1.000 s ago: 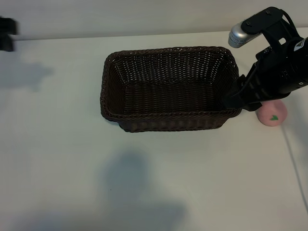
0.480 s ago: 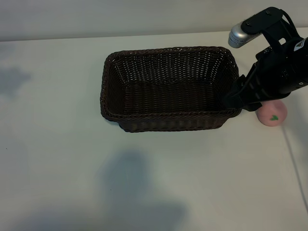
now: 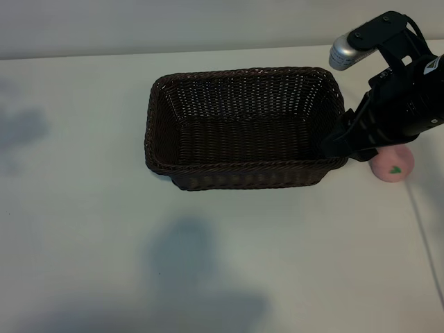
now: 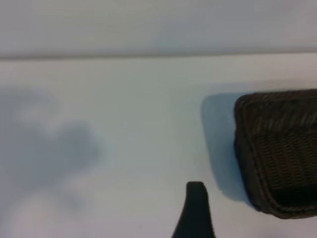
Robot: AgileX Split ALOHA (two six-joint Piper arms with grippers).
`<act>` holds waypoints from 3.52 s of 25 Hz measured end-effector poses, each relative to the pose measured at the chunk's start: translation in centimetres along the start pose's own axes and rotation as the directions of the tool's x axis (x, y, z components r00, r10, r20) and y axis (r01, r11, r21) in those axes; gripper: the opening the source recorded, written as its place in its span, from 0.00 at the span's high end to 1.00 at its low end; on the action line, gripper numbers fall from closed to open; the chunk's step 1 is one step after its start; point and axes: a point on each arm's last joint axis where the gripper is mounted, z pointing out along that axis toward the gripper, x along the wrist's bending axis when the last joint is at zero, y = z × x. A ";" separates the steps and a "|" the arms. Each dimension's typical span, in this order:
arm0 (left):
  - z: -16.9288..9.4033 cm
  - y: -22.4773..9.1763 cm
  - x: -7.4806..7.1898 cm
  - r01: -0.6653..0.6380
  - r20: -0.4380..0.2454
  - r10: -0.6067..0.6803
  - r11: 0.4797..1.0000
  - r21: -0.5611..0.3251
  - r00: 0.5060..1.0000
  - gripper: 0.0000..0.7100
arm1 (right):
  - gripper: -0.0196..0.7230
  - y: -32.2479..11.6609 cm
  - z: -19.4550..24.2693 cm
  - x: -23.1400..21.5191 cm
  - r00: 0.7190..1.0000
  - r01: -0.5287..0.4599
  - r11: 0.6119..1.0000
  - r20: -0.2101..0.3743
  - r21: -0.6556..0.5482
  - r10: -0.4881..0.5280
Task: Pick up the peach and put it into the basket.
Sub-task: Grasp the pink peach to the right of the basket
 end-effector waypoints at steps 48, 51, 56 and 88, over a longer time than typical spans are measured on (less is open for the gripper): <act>-3.5 -21.2 -1.3 -0.131 -0.020 0.133 0.990 0.054 0.991 0.16 | 0.17 0.0 0.0 0.0 1.000 0.000 1.000 0.000 0.001 0.000; -3.5 -21.2 -1.3 -0.134 -0.016 0.135 0.990 0.048 0.991 0.16 | 0.17 0.0 0.0 0.0 1.000 0.000 1.000 0.000 0.001 0.000; -3.5 -21.5 -0.9 -0.130 -0.051 0.135 0.987 0.089 0.990 0.17 | 0.17 0.0 0.0 0.0 1.000 0.000 1.000 0.000 0.001 0.000; -5.7 -23.2 -1.1 -0.199 -0.036 0.198 0.979 -0.033 0.980 0.30 | 0.17 0.0 0.0 0.0 1.000 0.002 1.000 0.001 0.002 -0.002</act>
